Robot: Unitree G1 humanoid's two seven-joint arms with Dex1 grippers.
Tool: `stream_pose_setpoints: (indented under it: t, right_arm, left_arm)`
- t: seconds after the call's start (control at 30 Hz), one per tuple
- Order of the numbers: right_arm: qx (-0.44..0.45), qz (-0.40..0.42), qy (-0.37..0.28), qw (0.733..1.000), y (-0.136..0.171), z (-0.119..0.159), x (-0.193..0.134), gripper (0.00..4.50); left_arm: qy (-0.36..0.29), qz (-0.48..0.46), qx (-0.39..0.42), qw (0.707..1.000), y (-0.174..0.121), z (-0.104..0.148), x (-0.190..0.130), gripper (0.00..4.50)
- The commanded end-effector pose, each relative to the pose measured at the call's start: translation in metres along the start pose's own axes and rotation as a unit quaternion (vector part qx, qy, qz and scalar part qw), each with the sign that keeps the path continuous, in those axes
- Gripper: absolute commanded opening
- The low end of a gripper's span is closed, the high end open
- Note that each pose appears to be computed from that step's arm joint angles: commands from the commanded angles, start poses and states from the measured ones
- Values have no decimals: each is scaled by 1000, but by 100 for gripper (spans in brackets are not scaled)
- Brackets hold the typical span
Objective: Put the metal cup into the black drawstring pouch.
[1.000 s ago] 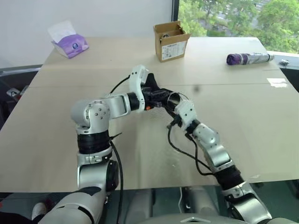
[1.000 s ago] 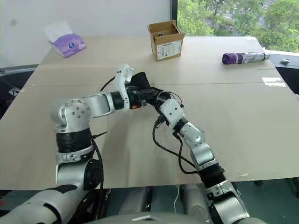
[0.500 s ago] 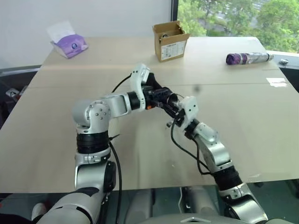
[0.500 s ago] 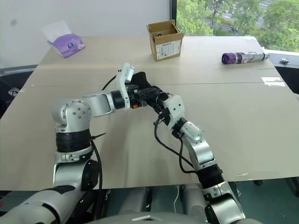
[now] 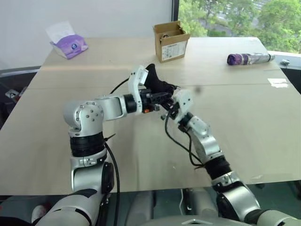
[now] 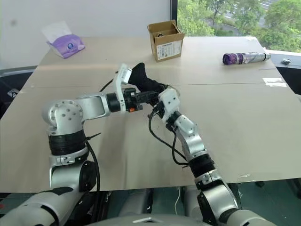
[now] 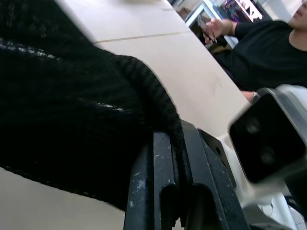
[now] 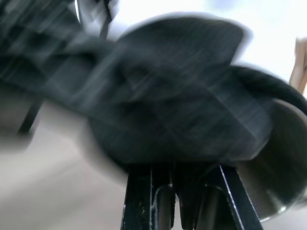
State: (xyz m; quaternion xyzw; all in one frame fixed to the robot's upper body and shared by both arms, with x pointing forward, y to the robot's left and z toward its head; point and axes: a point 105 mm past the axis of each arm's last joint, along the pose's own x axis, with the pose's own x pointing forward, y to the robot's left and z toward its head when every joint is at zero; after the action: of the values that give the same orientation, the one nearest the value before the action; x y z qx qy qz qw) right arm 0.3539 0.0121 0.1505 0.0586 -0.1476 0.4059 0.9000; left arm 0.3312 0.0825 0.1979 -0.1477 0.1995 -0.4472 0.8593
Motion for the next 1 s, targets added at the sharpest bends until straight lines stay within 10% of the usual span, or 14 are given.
stream_pose_setpoints:
  t: [0.03,0.23,0.4,0.6,0.8,1.0]
  right_arm:
    - [-139,69,-7,988,17,15,7,9]
    - [-274,135,-3,952,39,3,6,9]
    - [-24,2,-20,1000,2,12,12,9]
    - [-346,189,27,918,45,-8,5,9]
    - [-50,58,12,997,18,2,18,9]
    - [-359,223,30,906,56,-15,4,9]
  left_arm:
    - [-12,-63,25,998,-27,7,7,0]
    - [-43,-70,-2,997,-27,23,10,0]
    - [-28,-69,-17,997,-26,16,8,0]
    - [-25,-49,-25,998,-21,9,11,0]
    - [-34,-50,-32,998,-24,9,10,0]
    - [-46,5,-60,997,-2,10,13,0]
